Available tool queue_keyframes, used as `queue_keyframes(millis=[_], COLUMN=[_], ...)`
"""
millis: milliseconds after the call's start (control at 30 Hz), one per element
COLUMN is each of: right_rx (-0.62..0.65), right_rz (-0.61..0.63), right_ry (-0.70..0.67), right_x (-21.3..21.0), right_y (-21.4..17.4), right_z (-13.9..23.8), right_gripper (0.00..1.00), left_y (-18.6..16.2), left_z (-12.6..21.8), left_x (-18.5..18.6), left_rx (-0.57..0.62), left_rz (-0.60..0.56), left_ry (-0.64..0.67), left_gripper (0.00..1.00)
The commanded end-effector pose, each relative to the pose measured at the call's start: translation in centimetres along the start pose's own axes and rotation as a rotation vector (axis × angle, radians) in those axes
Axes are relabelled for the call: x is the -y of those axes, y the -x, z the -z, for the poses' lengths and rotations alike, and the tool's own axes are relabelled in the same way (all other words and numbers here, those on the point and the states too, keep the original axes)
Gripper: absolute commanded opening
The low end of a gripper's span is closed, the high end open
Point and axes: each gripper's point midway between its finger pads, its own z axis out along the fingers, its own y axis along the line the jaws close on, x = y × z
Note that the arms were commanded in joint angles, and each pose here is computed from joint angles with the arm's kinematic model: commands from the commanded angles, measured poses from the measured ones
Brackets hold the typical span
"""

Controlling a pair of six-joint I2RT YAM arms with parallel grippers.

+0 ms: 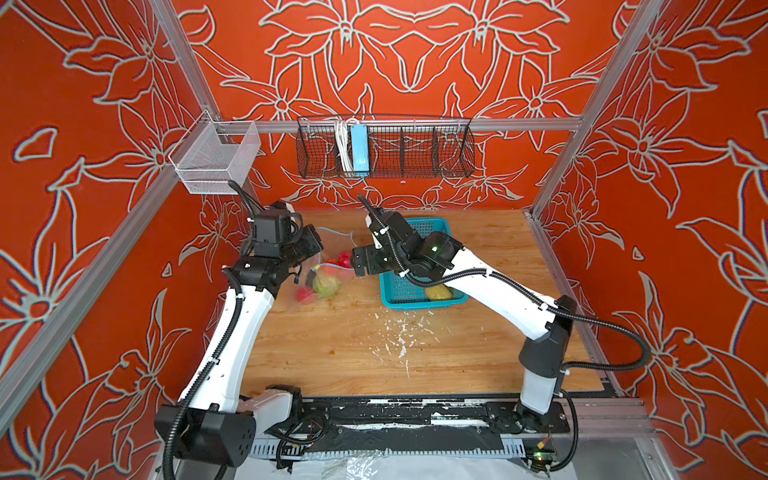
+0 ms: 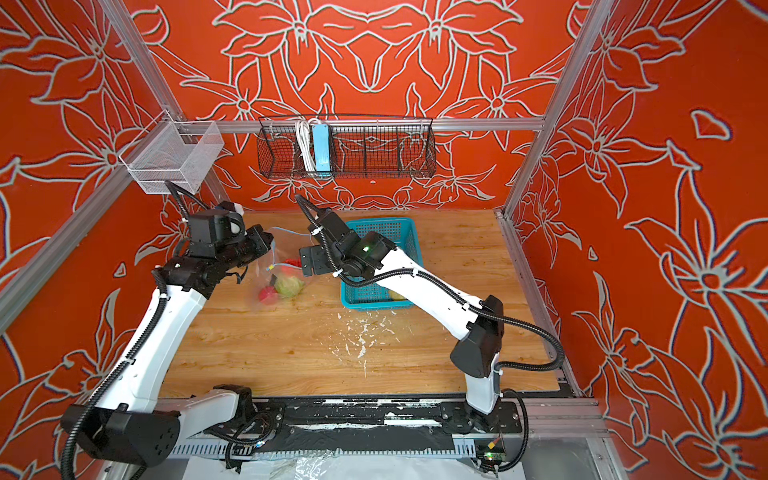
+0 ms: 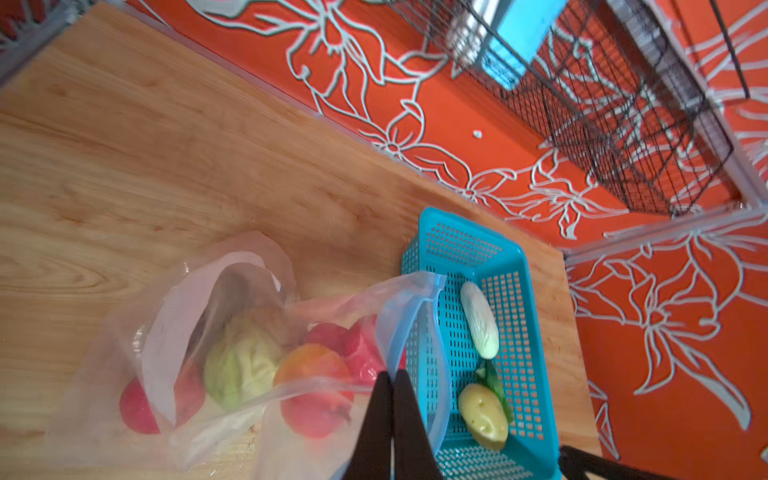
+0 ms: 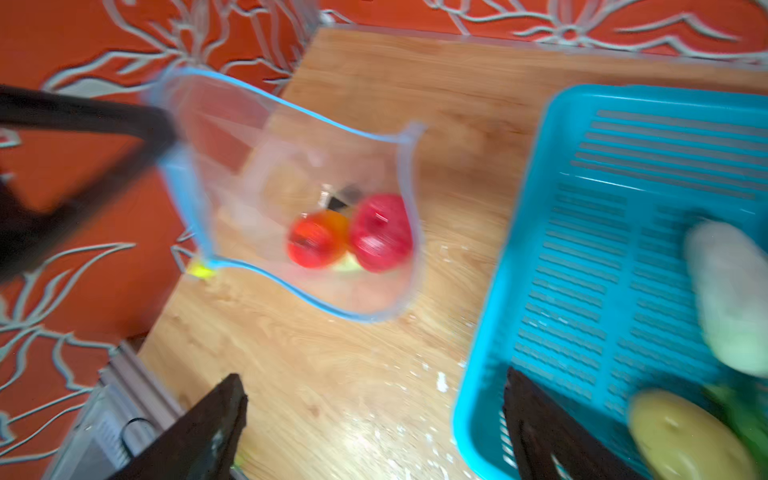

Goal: Place the food in the zip-top bag and seal the zipper
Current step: 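Withdraw the right gripper from the bag back over the basket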

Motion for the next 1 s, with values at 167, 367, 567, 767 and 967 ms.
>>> queue_keyframes(millis=[167,367,567,767,967], right_rx=[-0.155,-0.265,-0.353,-0.447,-0.526], right_rz=[-0.062,-0.12,-0.097,-0.04,0.006], right_ry=[-0.367,-0.508,-0.6,-0.641,-0.676], right_x=[10.1,14.3,16.5,17.9,18.6], right_y=[-5.0,-8.3,-10.0,-10.7,-10.6], right_z=[3.5,3.2,2.1,0.8,-0.8], right_gripper=[0.98,0.98,0.98,0.98,0.98], left_y=[1.0,-2.2,-4.8,-6.7,-7.6], left_z=[1.2,-0.1,-1.4,-2.4,-2.7], left_x=[0.2,0.4,-1.6,-3.1,-2.8], left_rx=[0.002,-0.049,-0.077,-0.114,-0.166], left_rz=[0.128,0.166,0.164,0.137,0.131], left_ry=[-0.065,-0.188,-0.161,-0.13,-0.158], left_gripper=[0.0,0.0,0.0,0.0,0.0])
